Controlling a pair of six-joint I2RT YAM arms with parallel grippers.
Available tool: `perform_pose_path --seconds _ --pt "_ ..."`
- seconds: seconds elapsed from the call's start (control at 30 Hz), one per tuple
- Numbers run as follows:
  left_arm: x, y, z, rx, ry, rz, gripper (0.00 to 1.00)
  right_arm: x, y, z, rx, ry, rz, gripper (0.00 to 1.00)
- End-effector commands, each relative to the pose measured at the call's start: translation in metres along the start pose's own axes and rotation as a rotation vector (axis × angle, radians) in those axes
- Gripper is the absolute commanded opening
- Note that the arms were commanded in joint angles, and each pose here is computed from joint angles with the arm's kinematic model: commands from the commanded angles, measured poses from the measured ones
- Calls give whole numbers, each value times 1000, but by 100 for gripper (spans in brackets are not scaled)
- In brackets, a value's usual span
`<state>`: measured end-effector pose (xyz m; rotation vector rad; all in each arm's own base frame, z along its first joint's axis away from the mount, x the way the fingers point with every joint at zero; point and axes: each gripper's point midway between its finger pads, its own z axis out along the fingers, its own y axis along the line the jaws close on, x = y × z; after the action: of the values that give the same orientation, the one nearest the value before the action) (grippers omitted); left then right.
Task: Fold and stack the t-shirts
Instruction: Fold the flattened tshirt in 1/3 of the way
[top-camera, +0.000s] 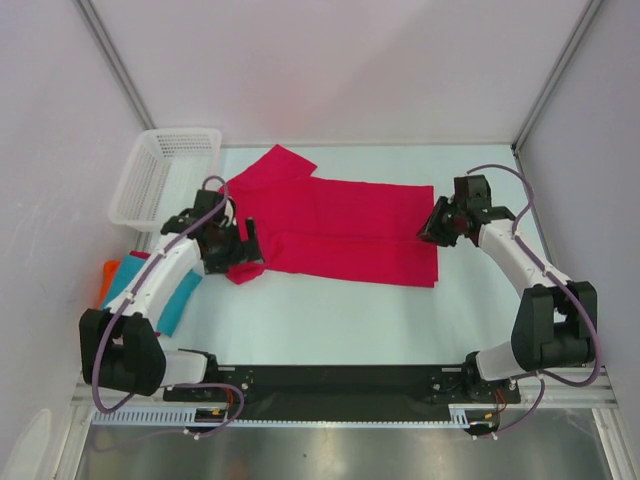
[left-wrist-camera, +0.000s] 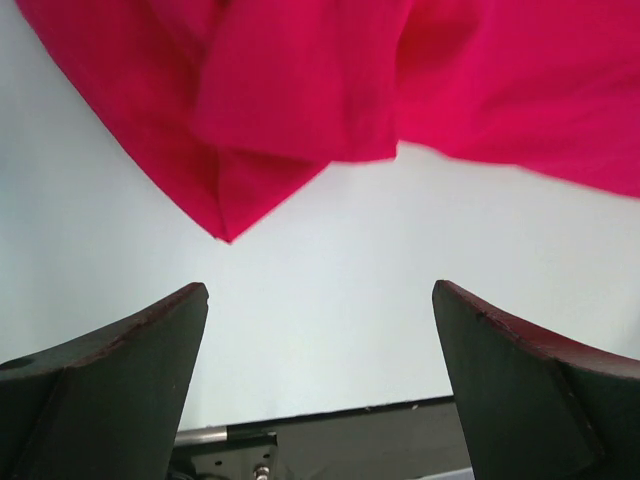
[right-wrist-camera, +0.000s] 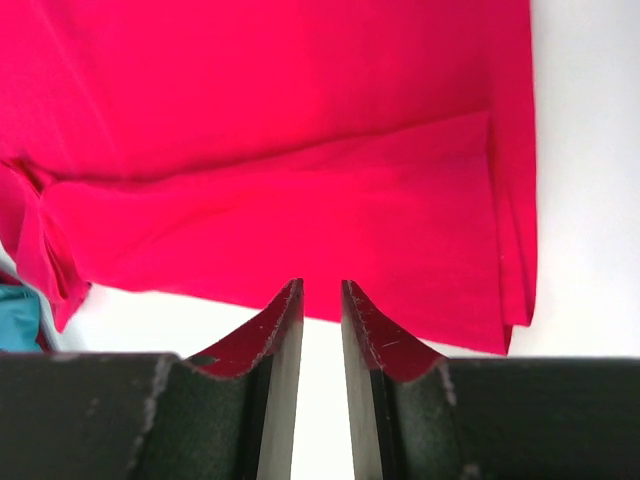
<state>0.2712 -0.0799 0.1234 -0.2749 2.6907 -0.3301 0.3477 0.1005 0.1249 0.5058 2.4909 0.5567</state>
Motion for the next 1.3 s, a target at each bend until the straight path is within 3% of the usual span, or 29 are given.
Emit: perform_pose_path --seconds 0.0,0.27,0.77,1.13,1.27 --pt "21 -5 17 -5 5 -15 99 10 -3 -9 4 3 -20 27" --pt "30 -12 54 -79 48 43 100 15 -11 -16 31 -9 -44 27" --pt "-29 9 59 -448 -60 255 98 11 -11 -17 42 -18 -51 27" --pt "-29 10 65 -468 -46 263 97 11 -11 -17 49 -20 -58 26" --pt "-28 -6 65 -445 -63 313 96 12 -12 -16 51 -17 -58 26"
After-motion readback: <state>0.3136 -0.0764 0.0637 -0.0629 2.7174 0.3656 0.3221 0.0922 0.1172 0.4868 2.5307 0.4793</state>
